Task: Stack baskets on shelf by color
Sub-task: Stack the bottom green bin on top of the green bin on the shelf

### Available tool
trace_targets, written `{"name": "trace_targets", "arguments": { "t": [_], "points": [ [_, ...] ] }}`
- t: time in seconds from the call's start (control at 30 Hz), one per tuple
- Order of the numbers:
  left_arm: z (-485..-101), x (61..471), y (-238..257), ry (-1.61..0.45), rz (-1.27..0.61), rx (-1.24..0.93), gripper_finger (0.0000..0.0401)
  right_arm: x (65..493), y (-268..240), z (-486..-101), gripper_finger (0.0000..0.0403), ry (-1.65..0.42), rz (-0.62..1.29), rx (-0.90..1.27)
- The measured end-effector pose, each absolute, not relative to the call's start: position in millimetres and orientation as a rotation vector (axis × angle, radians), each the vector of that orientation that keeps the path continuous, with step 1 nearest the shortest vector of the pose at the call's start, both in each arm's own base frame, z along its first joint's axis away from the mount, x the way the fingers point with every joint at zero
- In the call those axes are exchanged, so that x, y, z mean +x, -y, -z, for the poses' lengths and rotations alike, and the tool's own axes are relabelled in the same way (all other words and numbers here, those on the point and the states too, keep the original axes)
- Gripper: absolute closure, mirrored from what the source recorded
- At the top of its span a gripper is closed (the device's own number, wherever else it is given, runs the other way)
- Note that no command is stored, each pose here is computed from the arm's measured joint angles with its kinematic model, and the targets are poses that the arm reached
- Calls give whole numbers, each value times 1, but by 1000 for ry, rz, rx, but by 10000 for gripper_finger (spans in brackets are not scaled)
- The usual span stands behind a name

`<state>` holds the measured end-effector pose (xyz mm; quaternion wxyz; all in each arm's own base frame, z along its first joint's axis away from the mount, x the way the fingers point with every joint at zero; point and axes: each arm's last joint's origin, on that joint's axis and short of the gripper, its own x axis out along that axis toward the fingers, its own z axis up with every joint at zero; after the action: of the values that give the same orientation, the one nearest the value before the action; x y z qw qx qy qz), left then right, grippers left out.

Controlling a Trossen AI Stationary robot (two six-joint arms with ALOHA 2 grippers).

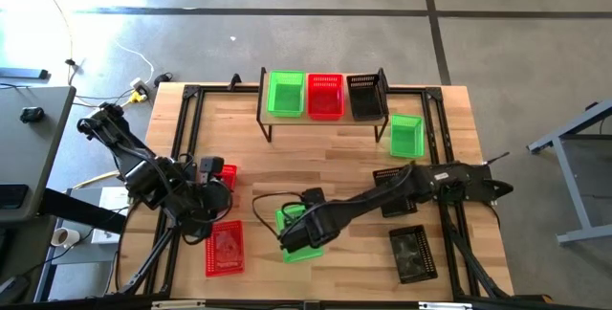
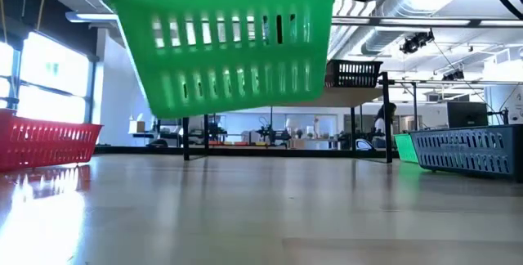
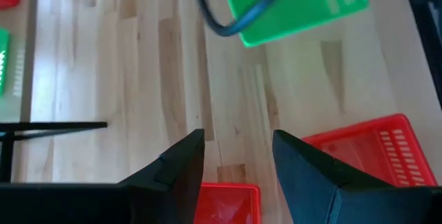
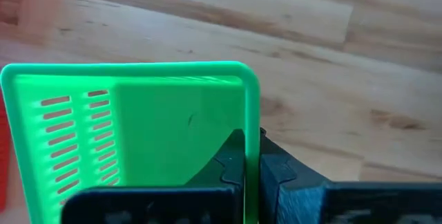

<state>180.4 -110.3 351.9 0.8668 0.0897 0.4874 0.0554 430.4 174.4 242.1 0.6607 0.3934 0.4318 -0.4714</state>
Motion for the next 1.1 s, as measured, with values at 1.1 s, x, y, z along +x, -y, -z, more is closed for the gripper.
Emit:
{"name": "trace_targets", "arguments": {
  "t": [1.1],
  "points": [
    [-340,193,142,-934,-66,455,238,479,-77,-290,403,-497,967,924]
  ]
}}
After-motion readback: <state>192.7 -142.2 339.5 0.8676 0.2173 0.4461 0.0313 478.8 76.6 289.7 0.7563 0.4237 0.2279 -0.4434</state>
